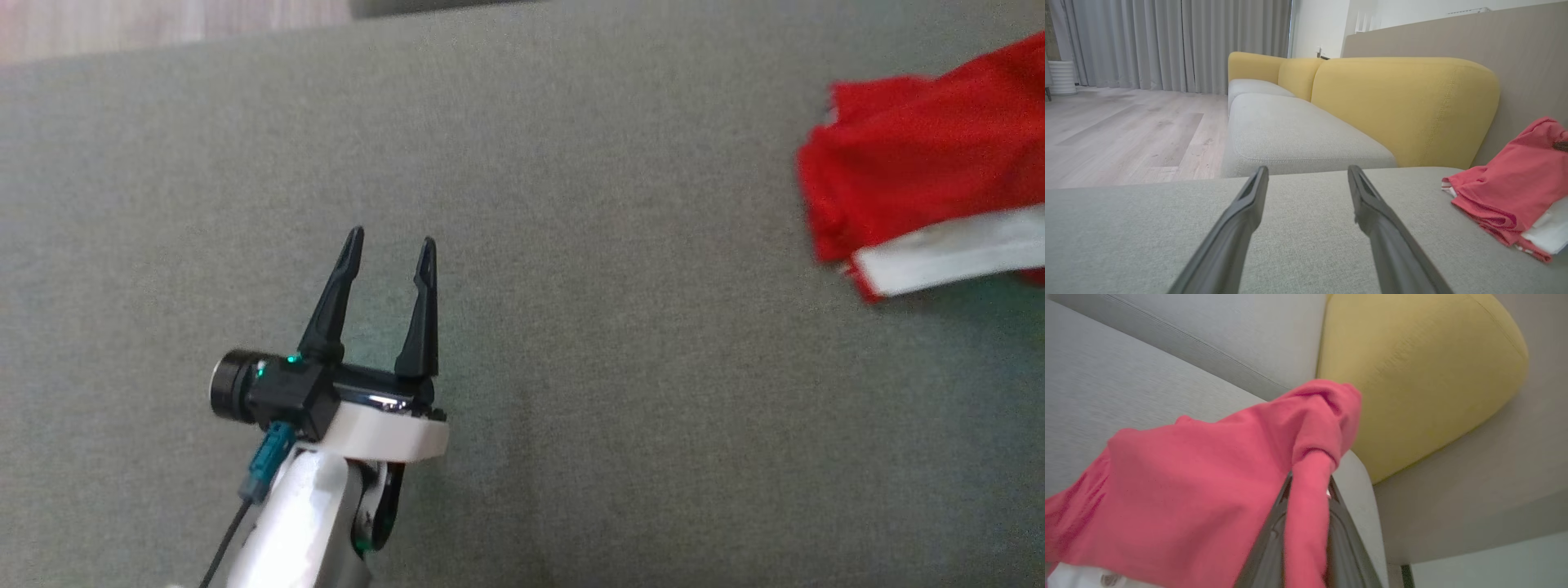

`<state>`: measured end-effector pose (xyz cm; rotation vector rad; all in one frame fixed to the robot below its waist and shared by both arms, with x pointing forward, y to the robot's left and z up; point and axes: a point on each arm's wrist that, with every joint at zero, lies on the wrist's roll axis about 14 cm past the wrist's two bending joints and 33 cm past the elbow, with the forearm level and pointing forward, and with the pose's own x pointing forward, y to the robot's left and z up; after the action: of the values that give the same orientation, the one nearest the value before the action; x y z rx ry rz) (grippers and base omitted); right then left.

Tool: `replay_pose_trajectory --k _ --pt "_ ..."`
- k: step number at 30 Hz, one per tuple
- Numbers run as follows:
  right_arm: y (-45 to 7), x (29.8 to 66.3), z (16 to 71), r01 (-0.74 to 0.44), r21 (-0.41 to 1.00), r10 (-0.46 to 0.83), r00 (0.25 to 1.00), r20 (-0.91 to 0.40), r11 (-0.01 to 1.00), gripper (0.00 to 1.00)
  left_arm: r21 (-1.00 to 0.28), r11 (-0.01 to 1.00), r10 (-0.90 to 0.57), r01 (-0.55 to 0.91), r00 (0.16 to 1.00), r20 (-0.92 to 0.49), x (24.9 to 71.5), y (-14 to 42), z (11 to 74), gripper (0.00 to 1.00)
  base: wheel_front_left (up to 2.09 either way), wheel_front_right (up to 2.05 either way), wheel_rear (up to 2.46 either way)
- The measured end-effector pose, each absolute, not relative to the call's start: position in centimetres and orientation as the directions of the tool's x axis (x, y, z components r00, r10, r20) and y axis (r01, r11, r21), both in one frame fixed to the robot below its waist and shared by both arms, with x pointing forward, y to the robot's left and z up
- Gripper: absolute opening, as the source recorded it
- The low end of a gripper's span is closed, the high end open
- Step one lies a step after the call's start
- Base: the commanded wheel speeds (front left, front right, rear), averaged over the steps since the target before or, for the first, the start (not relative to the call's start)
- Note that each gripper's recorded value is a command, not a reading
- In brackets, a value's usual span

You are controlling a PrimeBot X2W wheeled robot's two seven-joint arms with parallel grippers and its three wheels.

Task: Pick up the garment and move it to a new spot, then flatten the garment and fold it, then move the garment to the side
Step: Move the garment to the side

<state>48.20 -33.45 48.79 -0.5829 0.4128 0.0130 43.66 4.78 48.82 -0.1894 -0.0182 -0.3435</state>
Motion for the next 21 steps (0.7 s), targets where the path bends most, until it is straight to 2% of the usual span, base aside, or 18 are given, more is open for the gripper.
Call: replay_pose_trajectory --k 7,15,16,17,18,21 --pt "-38.3 48.9 46.9 -0.071 -0.583 -0.246 0.861 -0.445 0.809 0.0 -0.195 0.92 -0.345 0.341 0.939 0.013 45.6 4.5 46.6 1.0 0.0 0.0 0.0" --pt "-40.5 49.4 45.9 -0.008 -0.587 -0.32 0.832 -0.453 0.81 0.0 -0.198 0.931 -0.317 0.308 0.948 -0.016 46.3 5.6 45.2 1.0 0.0 0.0 0.0" --pt "-40.6 49.5 46.0 -0.004 -0.588 -0.324 0.832 -0.45 0.809 0.08 -0.198 0.932 -0.314 0.305 0.949 -0.018 46.4 5.7 45.2 1.0 0.0 0.0 0.0" --pt "-40.6 49.5 46.1 0.0 -0.59 -0.326 0.833 -0.447 0.807 0.94 -0.198 0.932 -0.312 0.303 0.95 -0.019 46.4 5.8 45.2 1.0 0.0 0.0 0.0" --pt "-40.6 49.6 46.2 0.009 -0.586 -0.329 0.836 -0.44 0.81 1.0 -0.197 0.933 -0.311 0.301 0.95 -0.02 46.4 5.9 45.1 1.0 0.0 0.0 0.0" --pt "-40.5 49.8 47.4 0.044 -0.581 -0.336 0.851 -0.405 0.812 1.0 -0.195 0.932 -0.315 0.305 0.949 -0.019 46.3 5.9 45.3 1.0 0.0 0.0 0.0"
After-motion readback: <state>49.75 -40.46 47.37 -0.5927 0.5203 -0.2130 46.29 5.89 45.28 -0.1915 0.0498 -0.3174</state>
